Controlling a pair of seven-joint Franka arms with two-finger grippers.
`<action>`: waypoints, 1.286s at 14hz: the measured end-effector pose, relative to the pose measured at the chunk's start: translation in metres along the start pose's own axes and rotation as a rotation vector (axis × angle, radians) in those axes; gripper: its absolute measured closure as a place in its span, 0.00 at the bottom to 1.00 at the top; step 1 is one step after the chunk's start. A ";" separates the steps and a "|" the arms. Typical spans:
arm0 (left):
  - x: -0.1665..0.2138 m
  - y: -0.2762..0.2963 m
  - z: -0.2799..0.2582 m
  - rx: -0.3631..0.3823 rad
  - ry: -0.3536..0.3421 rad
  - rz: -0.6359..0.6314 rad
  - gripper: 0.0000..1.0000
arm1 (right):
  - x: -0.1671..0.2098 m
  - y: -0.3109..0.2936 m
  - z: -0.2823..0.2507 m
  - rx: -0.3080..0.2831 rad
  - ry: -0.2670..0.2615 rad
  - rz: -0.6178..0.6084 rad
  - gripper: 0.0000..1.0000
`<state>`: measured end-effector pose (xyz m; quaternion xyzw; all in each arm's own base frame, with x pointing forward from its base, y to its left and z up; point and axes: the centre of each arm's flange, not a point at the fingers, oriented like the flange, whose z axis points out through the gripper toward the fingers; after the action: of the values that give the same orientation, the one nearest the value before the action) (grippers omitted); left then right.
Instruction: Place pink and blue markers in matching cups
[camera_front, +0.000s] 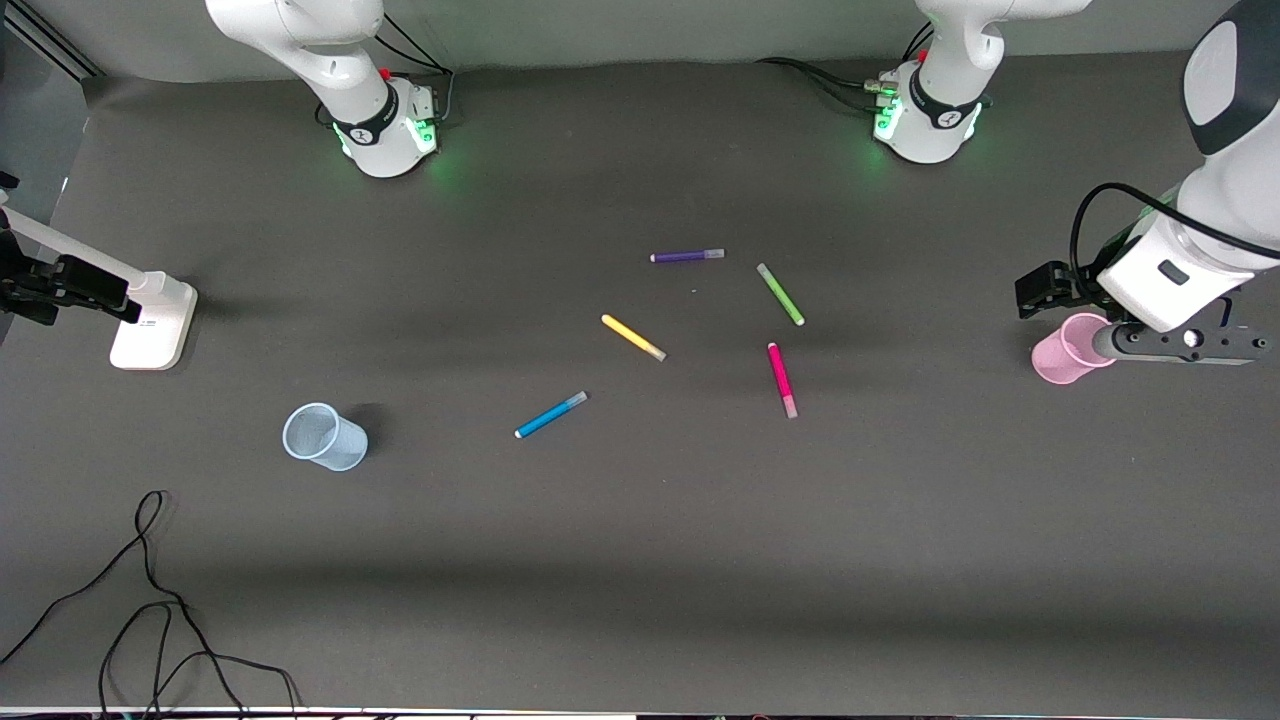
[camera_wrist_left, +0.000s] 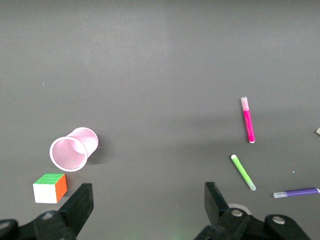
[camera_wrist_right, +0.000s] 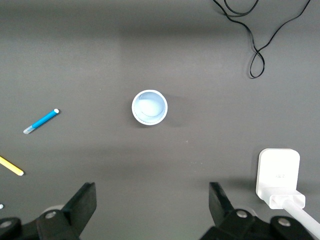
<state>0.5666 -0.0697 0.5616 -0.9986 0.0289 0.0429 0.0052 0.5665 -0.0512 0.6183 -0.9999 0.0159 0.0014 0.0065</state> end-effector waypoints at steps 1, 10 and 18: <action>0.000 0.001 0.000 0.000 -0.002 0.001 0.01 | 0.000 0.000 0.000 0.000 0.000 0.000 0.00; -0.002 0.014 0.001 0.024 -0.006 0.021 0.01 | 0.000 -0.003 0.001 0.000 -0.001 -0.005 0.00; -0.002 0.013 0.001 0.028 -0.007 0.021 0.01 | 0.018 -0.139 0.035 0.000 0.001 0.101 0.00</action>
<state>0.5637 -0.0829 0.5605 -0.9980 0.0400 0.0462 0.0187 0.5885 0.0875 0.5849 -0.9978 0.0664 0.0011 0.0063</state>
